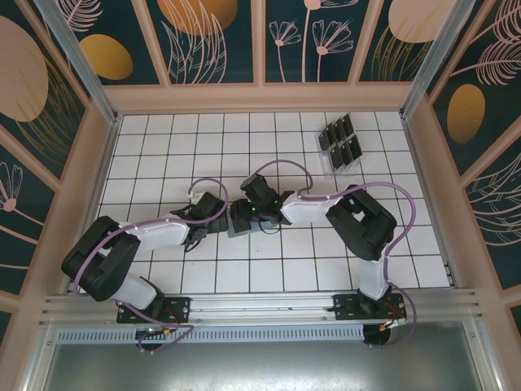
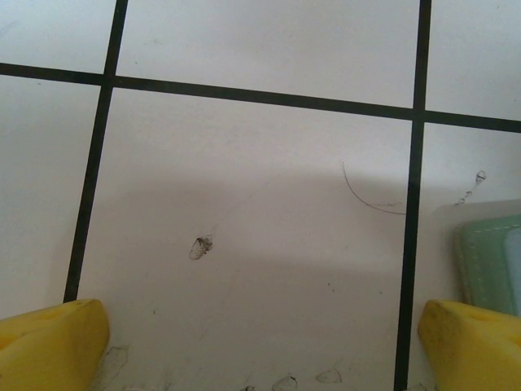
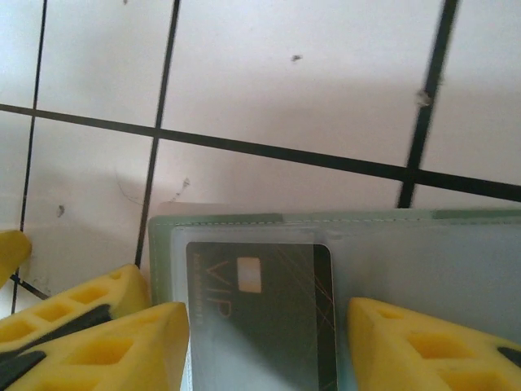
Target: Put the credit cards into the card holder
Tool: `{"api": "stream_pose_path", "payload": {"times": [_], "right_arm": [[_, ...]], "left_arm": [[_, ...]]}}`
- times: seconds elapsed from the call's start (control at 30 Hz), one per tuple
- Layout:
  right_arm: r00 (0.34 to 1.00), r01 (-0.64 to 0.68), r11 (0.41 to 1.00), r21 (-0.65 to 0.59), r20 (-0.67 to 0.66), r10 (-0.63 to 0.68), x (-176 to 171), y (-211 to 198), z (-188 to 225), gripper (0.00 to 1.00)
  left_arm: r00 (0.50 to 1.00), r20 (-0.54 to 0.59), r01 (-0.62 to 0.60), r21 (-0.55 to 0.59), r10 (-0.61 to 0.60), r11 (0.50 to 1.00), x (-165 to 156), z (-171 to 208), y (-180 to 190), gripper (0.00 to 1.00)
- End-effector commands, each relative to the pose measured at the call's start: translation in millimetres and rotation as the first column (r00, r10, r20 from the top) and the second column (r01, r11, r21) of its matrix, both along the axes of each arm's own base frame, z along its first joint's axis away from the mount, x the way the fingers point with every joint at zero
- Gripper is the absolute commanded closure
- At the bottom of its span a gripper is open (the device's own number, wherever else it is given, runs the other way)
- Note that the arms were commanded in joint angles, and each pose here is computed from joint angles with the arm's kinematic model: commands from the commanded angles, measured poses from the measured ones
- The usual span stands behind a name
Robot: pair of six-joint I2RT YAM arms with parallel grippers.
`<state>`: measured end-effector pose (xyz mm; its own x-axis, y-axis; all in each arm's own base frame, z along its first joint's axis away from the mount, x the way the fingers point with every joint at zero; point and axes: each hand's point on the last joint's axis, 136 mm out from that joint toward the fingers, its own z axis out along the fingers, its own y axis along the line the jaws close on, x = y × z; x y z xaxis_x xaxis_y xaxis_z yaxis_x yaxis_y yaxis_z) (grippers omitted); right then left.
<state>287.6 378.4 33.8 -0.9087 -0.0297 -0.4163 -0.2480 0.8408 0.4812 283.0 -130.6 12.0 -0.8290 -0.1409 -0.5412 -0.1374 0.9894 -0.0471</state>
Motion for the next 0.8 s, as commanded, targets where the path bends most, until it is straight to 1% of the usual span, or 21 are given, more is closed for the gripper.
{"api": "stream_pose_path", "payload": {"times": [0.0, 0.17, 0.33, 0.43, 0.5, 0.63, 0.77], "right_arm": [[0.996, 0.084, 0.995, -0.049, -0.014, -0.085, 3, -30, -4, 0.45], [0.992, 0.125, 0.991, -0.046, -0.016, -0.126, 0, -45, -1, 0.45], [0.994, 0.106, 0.994, 0.027, 0.029, -0.106, 0, -38, 26, 0.45], [0.993, 0.097, 0.994, 0.044, 0.056, -0.100, -1, -36, 42, 0.45], [0.993, 0.091, 0.995, 0.050, 0.066, -0.094, -2, -34, 48, 0.47], [0.994, 0.084, 0.996, 0.041, 0.060, -0.087, -7, -35, 45, 0.53], [0.995, 0.093, 0.995, 0.022, 0.043, -0.094, -9, -38, 34, 0.66]], "left_arm": [[1.000, 0.008, 0.021, -0.007, -0.021, 1.000, 8, 3, -6, 0.01], [1.000, 0.017, 0.024, -0.003, -0.024, 1.000, 12, 8, -8, 0.01], [0.999, 0.019, 0.039, -0.009, -0.039, 0.999, 15, 12, -12, 0.01], [0.999, 0.017, 0.049, -0.011, -0.049, 0.999, 15, 14, -13, 0.01], [0.998, 0.015, 0.058, -0.011, -0.058, 0.998, 14, 14, -14, 0.01], [0.997, 0.010, 0.071, -0.011, -0.071, 0.997, 13, 14, -15, 0.01], [0.997, 0.003, 0.080, -0.015, -0.080, 0.997, 11, 12, -15, 0.02]]}}
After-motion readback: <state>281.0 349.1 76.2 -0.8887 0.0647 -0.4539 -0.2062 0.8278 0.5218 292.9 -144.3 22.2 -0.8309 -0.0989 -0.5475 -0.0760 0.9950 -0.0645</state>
